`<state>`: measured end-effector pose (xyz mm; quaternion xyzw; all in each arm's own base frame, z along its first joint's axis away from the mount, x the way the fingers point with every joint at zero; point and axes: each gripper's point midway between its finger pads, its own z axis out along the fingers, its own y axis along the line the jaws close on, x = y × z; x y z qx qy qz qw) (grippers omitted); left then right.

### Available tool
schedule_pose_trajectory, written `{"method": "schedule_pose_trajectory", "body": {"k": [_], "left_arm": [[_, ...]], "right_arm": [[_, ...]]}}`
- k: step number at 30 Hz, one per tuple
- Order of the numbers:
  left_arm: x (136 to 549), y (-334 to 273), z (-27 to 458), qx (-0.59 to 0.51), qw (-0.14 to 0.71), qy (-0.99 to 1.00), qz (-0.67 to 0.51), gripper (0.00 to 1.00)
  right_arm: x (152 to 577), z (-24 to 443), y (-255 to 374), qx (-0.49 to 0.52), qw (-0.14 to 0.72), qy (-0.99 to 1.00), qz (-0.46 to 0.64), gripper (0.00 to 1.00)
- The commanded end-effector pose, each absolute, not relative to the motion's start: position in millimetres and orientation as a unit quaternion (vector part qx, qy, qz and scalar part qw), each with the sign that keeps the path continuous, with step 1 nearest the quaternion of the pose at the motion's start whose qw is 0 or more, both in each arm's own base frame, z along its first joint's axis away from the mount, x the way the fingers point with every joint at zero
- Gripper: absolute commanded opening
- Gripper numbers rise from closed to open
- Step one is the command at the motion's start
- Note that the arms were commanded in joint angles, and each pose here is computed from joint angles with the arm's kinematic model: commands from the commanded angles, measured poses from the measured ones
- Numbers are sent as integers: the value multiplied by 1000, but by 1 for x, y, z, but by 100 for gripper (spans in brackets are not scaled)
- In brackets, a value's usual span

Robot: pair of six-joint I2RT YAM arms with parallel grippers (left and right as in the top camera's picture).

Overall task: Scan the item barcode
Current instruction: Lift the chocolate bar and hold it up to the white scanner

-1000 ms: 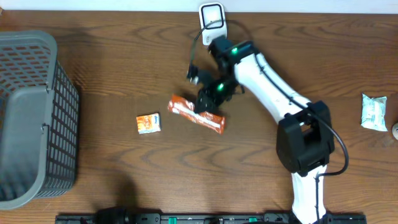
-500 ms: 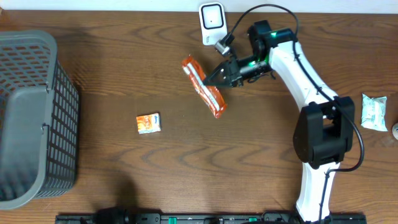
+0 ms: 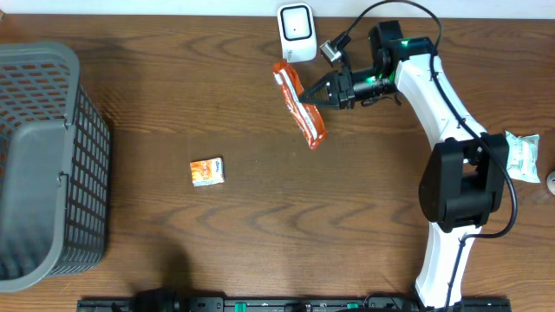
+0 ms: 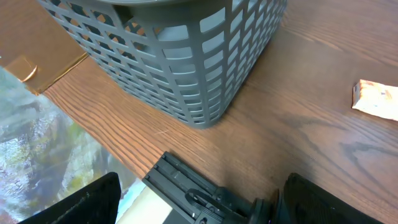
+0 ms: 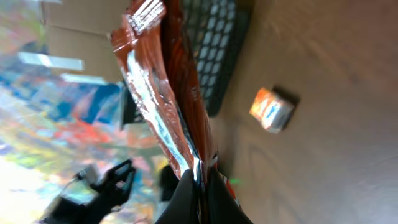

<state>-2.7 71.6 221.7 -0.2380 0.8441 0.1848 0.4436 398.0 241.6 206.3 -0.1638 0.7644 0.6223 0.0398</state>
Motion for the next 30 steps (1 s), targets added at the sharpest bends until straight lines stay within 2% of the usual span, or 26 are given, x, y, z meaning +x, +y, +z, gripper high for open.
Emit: {"method": "schedule_pose_trajectory", "body": {"k": [1,4,10,15,19,23,30], "left_arm": [[-15,71,208,-236,409,860,194,84],[-15,71,208,-236,409,860,194,84],[-15,71,208,-236,409,860,194,84],[-15,71,208,-236,409,860,194,84],[-15,71,208,-236,409,860,194,84],[-15,71,208,-236,409,860,194,84],[-15,71,208,-236,409,860,194,84]], "right_arm": [[418,218,232,-169,90,803,564,1],[440,224,223,-161,148,841,495,1],[480,280,210,-184,326,848,374,1],[511,304,209,-218,439,829,267,1],[534,301,218,-255,492,811,186,1],[575,287,217,-232,548,802,57,1],[619,271,233,-213,620,754,-26,1]]}}
